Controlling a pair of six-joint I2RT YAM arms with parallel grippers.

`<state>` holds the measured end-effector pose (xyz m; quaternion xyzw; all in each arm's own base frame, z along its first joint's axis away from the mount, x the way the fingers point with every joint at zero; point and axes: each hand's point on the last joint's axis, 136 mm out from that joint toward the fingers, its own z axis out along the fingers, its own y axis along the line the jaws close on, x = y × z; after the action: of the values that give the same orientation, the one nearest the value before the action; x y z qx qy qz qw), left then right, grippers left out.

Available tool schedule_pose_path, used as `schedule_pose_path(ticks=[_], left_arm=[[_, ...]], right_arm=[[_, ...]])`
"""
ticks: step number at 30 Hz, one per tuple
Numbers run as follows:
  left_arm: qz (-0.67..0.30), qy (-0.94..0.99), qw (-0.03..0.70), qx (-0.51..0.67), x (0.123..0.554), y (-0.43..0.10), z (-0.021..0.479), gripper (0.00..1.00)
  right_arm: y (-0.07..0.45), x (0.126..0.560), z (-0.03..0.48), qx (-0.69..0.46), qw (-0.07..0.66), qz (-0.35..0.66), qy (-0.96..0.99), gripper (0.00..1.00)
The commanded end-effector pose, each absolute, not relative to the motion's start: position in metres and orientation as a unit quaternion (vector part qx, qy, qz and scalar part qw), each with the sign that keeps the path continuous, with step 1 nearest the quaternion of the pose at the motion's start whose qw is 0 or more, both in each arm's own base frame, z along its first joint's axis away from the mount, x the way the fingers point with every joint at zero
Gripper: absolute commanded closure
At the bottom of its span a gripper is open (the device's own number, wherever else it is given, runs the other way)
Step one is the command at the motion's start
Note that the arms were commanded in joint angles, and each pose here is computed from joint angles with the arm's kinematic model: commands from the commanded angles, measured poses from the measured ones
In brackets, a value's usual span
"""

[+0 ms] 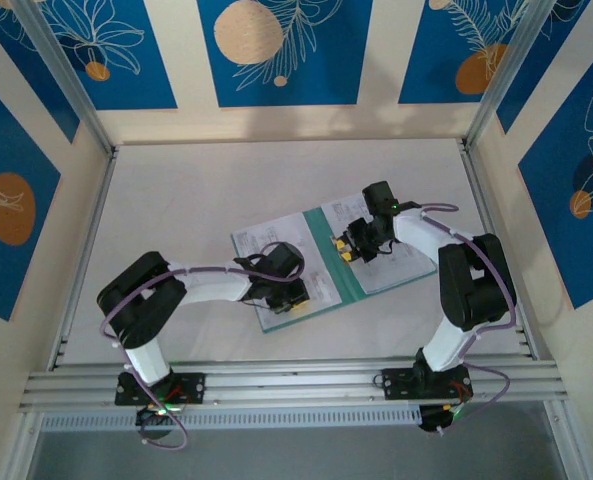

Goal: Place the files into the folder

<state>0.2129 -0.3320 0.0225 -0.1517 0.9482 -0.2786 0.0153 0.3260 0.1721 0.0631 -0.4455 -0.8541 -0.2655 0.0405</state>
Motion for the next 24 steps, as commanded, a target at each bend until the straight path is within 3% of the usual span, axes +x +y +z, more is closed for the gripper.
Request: schedule_pose_path(ticks=[1, 24], left_arm=[[-0.258, 0.954, 0.012, -0.155, 0.2109, -0.3210, 0.0176, 0.84], [-0.262, 0.953, 0.011, -0.153, 0.2097, -0.3230, 0.0179, 0.84]], right_arm=[[0.1636, 0.3189, 0.0673, -0.449, 0.038, -0.253, -0.856, 0.76], [0.1664, 0.3243, 0.0668, -0.452, 0.030, -0.259, -0.853, 0.84]])
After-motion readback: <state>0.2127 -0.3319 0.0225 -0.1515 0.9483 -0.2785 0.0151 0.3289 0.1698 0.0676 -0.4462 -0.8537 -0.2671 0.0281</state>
